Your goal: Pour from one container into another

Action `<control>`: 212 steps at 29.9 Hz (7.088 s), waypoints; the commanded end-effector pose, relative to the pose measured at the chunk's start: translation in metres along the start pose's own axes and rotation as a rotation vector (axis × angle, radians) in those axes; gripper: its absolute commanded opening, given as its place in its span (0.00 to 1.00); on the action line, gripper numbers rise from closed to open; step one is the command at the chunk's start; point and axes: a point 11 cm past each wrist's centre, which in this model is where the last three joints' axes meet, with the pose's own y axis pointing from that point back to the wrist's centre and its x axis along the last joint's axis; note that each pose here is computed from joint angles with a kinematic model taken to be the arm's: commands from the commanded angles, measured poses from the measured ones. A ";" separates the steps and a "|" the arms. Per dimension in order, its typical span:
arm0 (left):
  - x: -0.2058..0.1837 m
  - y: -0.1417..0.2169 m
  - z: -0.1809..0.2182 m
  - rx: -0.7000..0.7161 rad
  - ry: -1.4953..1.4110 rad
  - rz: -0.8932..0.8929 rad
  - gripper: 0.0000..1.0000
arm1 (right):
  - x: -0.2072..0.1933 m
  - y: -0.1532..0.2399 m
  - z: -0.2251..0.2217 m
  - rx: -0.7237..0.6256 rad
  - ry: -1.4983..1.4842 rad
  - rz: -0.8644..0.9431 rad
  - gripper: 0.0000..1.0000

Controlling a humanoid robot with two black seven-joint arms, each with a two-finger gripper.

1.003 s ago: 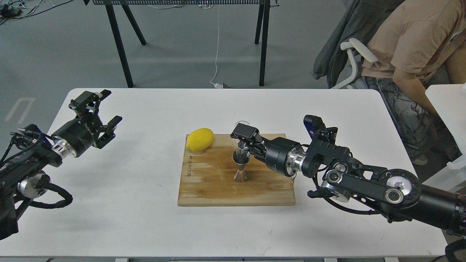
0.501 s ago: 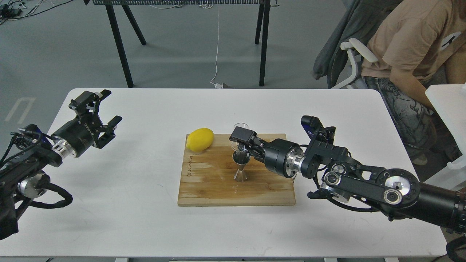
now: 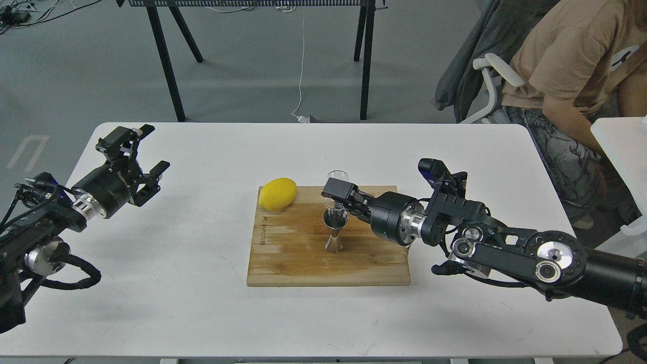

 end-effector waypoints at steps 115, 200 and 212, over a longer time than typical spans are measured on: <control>-0.010 -0.006 -0.005 -0.004 0.019 -0.015 0.95 | 0.063 0.162 0.202 0.667 -2.067 0.812 0.38; -0.009 -0.001 -0.011 0.006 0.028 -0.008 0.95 | 0.028 0.173 0.187 0.660 -1.989 0.683 0.99; 0.001 0.003 -0.006 -0.024 0.076 0.034 0.95 | 0.096 0.213 0.155 0.828 -1.584 0.535 0.99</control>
